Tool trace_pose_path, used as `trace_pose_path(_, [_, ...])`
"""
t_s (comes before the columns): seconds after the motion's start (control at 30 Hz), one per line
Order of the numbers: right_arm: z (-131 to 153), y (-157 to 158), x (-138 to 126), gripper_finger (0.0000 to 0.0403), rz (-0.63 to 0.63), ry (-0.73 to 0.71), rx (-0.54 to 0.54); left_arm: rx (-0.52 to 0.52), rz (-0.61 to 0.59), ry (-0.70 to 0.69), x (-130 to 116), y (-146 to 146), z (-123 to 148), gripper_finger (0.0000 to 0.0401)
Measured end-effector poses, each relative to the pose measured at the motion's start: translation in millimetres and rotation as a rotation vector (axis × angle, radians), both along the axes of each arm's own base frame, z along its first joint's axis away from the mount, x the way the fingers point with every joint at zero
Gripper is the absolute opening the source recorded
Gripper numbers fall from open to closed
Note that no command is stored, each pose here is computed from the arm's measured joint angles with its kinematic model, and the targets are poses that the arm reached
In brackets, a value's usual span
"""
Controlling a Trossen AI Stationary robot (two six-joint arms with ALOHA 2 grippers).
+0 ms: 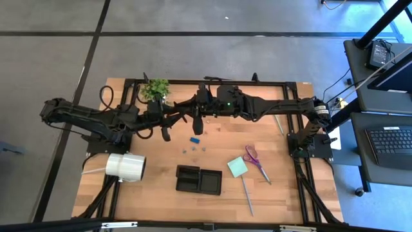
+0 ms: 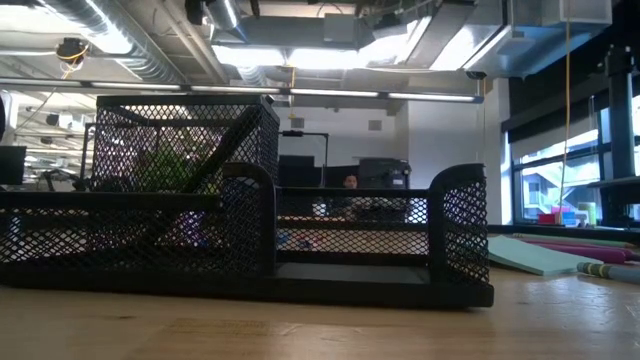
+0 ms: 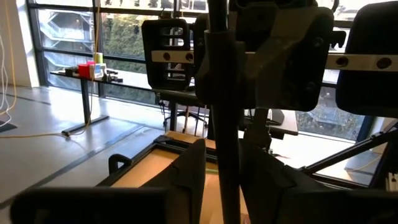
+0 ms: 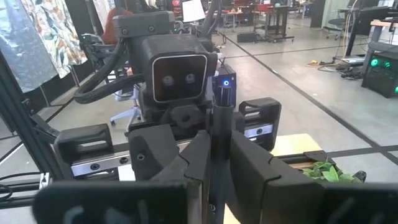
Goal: Pick and place office supplies into organizer
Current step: Put the pen into the desk organizer
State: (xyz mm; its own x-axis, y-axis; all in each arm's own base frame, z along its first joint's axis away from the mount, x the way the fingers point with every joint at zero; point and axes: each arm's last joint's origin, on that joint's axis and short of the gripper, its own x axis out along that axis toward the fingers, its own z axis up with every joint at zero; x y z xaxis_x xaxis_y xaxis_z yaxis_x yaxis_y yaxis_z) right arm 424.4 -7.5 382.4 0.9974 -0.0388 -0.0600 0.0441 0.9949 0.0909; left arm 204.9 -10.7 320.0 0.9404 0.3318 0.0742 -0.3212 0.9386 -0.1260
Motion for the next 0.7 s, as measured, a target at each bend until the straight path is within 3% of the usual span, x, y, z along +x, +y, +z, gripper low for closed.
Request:
trace_pose_path(0.23, [0.1,0.6,0.0,0.0051,0.004,-0.001,0.003,-0.001,-0.002,-0.001,0.0,-0.1,0.1,0.0031])
trace_pose_path(0.47, [-1.0,0.6,-0.1,0.0055,0.002,0.013,0.03,0.0,-0.005,0.003,0.1,-0.2,-0.3,0.004])
trace_pose_path(0.7, [-8.6,0.6,-0.8,0.0137,0.003,0.089,0.035,0.0,0.003,0.001,0.0,0.1,-0.2,0.0034])
